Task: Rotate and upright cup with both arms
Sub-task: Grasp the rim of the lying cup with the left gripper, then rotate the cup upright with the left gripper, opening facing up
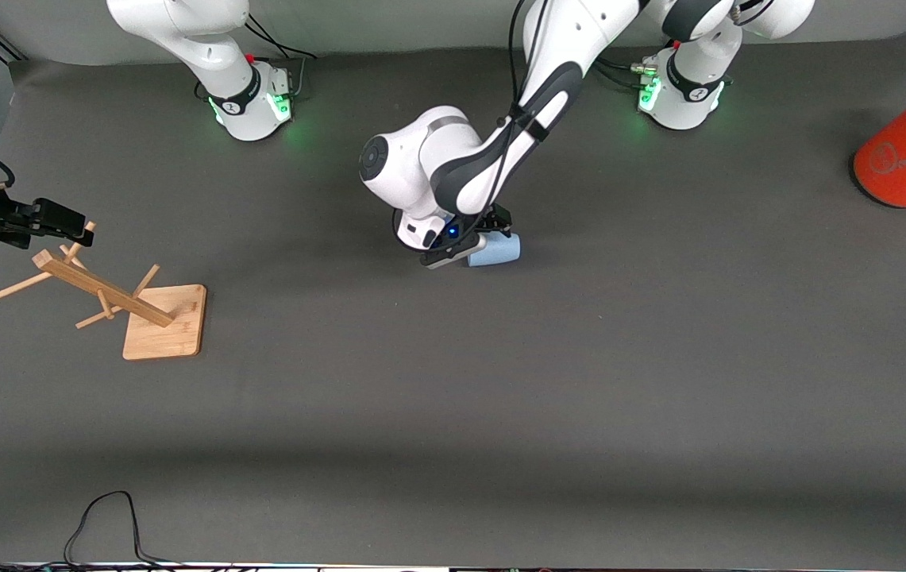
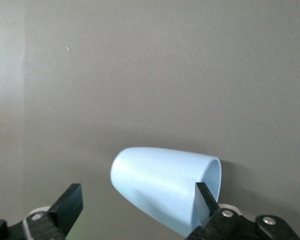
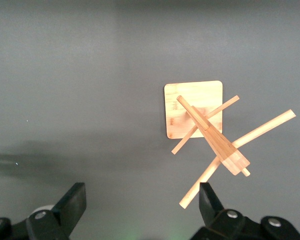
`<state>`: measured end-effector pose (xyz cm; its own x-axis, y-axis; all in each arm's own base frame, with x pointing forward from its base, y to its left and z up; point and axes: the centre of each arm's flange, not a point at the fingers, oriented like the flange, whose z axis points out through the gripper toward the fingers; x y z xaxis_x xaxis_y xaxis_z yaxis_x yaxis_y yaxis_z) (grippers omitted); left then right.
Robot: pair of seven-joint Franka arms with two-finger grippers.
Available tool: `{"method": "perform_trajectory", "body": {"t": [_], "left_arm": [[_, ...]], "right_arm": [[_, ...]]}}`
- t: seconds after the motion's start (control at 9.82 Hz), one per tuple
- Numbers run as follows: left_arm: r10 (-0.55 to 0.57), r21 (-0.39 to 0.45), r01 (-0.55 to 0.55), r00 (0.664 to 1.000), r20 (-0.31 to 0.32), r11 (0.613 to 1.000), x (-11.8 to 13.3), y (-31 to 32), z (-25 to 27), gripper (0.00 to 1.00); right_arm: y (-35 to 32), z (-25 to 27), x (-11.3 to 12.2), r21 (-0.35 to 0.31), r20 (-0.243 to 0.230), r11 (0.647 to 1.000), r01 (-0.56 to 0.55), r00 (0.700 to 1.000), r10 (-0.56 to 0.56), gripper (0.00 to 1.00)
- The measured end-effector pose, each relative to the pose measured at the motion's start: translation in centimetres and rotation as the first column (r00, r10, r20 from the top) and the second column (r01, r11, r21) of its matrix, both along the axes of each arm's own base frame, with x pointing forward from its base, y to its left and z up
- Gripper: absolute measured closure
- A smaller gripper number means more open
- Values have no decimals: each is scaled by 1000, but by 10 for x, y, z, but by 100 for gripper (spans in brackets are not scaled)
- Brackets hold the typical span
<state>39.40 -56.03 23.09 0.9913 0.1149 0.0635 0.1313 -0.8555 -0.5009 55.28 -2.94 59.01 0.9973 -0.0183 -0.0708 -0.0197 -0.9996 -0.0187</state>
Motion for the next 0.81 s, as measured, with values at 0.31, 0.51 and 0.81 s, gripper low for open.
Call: {"method": "perform_trajectory", "body": {"t": [0.31, 0.51, 0.81], "left_arm": [[-23, 28, 23, 1000, -9, 999, -19, -9, -23, 3], [-2, 35, 2, 1000, 1, 999, -17, -9, -26, 15], [10, 61, -10, 1000, -3, 998, -13, -5, -23, 63]], "right_arm": [[0, -2, 5, -2, 41, 1000, 1, 999, -1, 0], [1, -3, 7, -3, 53, 1000, -2, 999, 2, 0], [2, -2, 7, -3, 55, 1000, -5, 998, 5, 0]]}}
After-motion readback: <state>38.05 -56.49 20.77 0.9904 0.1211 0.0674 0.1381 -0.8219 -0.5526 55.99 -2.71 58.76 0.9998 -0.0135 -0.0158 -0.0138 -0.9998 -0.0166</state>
